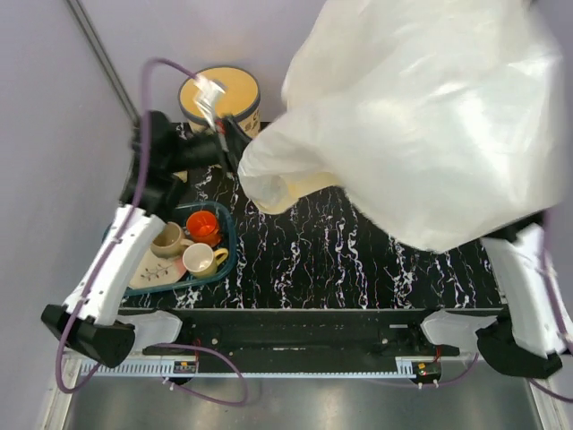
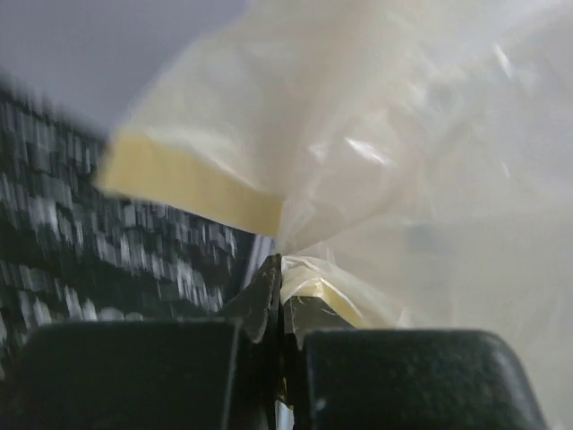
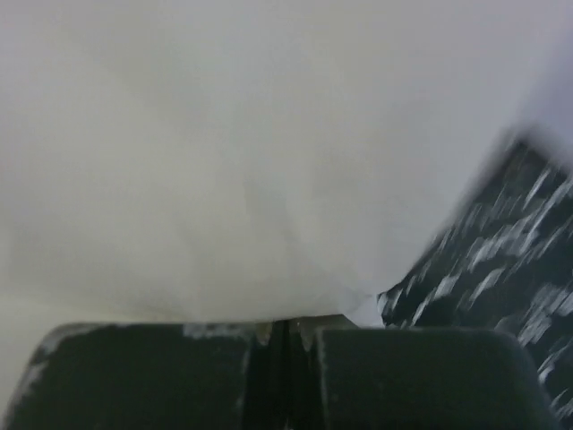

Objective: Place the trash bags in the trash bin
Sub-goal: Unfold the trash bag at the center of the board.

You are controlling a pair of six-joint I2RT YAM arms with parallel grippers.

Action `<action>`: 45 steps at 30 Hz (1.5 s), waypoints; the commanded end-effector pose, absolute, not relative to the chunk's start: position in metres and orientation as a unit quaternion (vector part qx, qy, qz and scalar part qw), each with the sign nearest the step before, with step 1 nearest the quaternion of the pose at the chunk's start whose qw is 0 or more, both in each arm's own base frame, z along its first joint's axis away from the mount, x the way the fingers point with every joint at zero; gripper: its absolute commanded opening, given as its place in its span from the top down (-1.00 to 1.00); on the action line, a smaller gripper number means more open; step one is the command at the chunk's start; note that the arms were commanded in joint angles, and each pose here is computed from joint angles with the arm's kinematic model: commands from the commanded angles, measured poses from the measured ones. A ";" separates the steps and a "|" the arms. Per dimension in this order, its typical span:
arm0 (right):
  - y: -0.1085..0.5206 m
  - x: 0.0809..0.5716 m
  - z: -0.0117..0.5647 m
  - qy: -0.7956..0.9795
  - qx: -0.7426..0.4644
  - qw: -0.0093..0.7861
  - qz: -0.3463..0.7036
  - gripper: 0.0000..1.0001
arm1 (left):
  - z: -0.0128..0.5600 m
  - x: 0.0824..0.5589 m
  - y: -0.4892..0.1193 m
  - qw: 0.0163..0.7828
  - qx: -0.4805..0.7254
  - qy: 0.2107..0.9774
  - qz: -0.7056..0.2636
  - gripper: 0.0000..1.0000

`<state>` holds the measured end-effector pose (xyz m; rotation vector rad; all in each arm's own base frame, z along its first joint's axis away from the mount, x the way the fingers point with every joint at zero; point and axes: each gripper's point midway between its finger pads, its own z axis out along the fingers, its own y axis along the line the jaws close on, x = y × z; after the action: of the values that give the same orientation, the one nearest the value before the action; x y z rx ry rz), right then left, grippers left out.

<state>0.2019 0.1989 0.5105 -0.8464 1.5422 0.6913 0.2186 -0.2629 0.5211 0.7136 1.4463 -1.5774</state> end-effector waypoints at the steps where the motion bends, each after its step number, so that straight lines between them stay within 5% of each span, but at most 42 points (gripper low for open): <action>1: 0.191 0.210 0.276 0.870 -0.319 0.274 0.257 1.00 | 0.327 0.226 -0.276 0.226 0.154 0.751 -0.601 1.00; 4: 0.194 0.132 0.252 0.836 -0.376 0.174 0.359 1.00 | 0.283 0.160 -0.274 0.179 0.228 0.760 -0.581 1.00; 12: 0.207 0.089 0.380 0.694 -0.456 0.308 0.464 1.00 | 0.416 0.084 -0.269 0.201 0.379 0.579 -0.693 1.00; 19: 0.212 0.123 0.428 0.690 -0.430 0.391 0.432 1.00 | 0.484 0.141 -0.272 0.258 0.347 0.564 -0.703 1.00; 25: 0.183 0.173 0.443 0.738 -0.339 0.493 0.311 1.00 | 0.413 0.252 -0.234 0.310 0.205 0.716 -0.591 1.00; 29: 0.172 0.190 0.452 0.742 -0.291 0.534 0.283 1.00 | 0.424 0.243 -0.231 0.379 0.269 0.697 -0.546 1.00; 37: 0.219 0.187 0.452 0.699 -0.332 0.496 0.394 1.00 | 0.439 0.183 -0.278 0.435 0.399 0.620 -0.517 1.00; 43: 0.235 0.183 0.463 0.674 -0.329 0.485 0.450 0.40 | 0.442 0.168 -0.307 0.423 0.417 0.596 -0.541 1.00; 45: 0.241 0.176 0.463 0.659 -0.334 0.476 0.477 -0.11 | 0.441 0.168 -0.314 0.415 0.413 0.593 -0.552 1.00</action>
<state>0.1945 0.2285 0.4353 -0.7904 1.7514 1.0052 0.1561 -0.2997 0.4301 1.0546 1.5652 -1.4099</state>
